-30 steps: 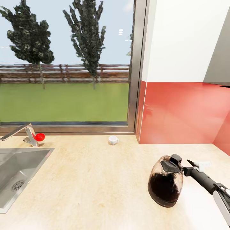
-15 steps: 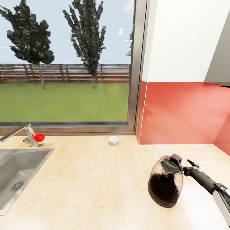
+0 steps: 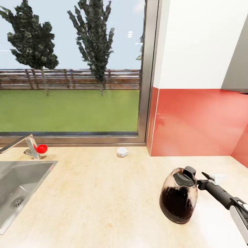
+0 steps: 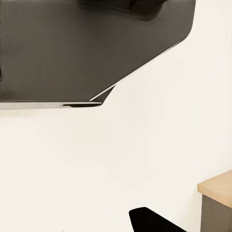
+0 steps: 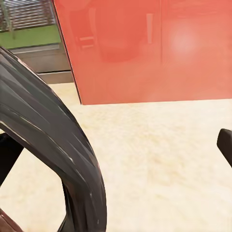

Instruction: Set up a coffee station on the kitchen countertop: keep the coffee maker on the countertop, move the bottle of coffee from the kitchen shelf to the counter next to the coffee maker, place a paper coffee filter on top of the coffee maker, put the saucer next to the coffee maker with the coffee cup on the saucer, and place the electric kettle next to the coffee maker.

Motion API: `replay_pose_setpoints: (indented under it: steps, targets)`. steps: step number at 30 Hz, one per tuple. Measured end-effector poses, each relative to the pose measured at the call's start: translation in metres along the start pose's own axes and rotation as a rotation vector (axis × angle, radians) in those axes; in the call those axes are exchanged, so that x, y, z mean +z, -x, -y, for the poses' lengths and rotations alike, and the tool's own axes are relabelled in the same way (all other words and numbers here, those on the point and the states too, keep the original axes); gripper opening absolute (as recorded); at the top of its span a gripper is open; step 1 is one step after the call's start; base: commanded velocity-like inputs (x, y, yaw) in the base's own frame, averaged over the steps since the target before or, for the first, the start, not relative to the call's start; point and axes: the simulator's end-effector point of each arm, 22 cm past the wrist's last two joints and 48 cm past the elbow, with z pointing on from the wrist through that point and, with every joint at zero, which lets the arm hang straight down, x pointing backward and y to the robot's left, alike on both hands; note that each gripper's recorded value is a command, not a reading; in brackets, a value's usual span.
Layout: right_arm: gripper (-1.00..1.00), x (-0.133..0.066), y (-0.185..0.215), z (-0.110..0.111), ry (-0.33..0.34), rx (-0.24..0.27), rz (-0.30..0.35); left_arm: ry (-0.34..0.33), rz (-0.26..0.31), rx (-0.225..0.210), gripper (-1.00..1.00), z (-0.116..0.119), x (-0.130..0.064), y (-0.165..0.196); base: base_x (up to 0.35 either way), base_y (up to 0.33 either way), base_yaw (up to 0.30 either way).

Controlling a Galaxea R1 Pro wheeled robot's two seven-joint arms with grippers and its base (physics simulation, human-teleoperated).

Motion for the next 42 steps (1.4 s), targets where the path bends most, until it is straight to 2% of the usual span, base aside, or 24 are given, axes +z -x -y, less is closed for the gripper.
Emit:
replay_pose_setpoints:
  steps: [3, 4, 22, 31, 35, 37, 40, 42]
  targets:
    - [1.00, 0.000, 0.000, 0.000, 0.000, 0.000, 0.000, 0.000, -0.001, 0.000, 1.00, 0.000, 0.000, 0.000, 0.000, 0.000, 0.000]
    - [-1.00, 0.000, 0.000, 0.000, 0.000, 0.000, 0.000, 0.000, -0.001, 0.000, 1.00, 0.000, 0.000, 0.000, 0.000, 0.000, 0.000]
    - [-1.00, 0.000, 0.001, -0.001, 0.002, -0.002, 0.001, -0.001, 0.000, 0.001, 1.00, 0.000, 0.000, 0.000, 0.000, 0.000, 0.000]
    - [-1.00, 0.002, 0.028, -0.010, 0.021, -0.036, 0.052, -0.001, -0.001, 0.001, 1.00, 0.000, 0.000, 0.000, 0.000, 0.000, 0.000]
    - [-1.00, 0.004, 0.059, -0.024, 0.046, -0.071, 0.109, 0.000, -0.002, 0.002, 1.00, 0.000, 0.000, -0.001, 0.000, 0.000, 0.000]
    - [-1.00, 0.007, 0.073, -0.039, 0.066, -0.074, 0.137, 0.000, -0.005, 0.003, 1.00, -0.001, 0.000, -0.003, 0.000, 0.000, 0.000]
    - [-1.00, 0.011, 0.087, -0.065, 0.093, -0.044, 0.138, 0.004, -0.022, 0.004, 1.00, -0.003, 0.001, -0.012, 0.000, 0.000, 0.000]
    - [-1.00, 0.013, 0.097, -0.076, 0.084, -0.015, 0.126, 0.008, -0.037, 0.004, 1.00, -0.006, 0.001, -0.018, 0.000, 0.000, 0.000]
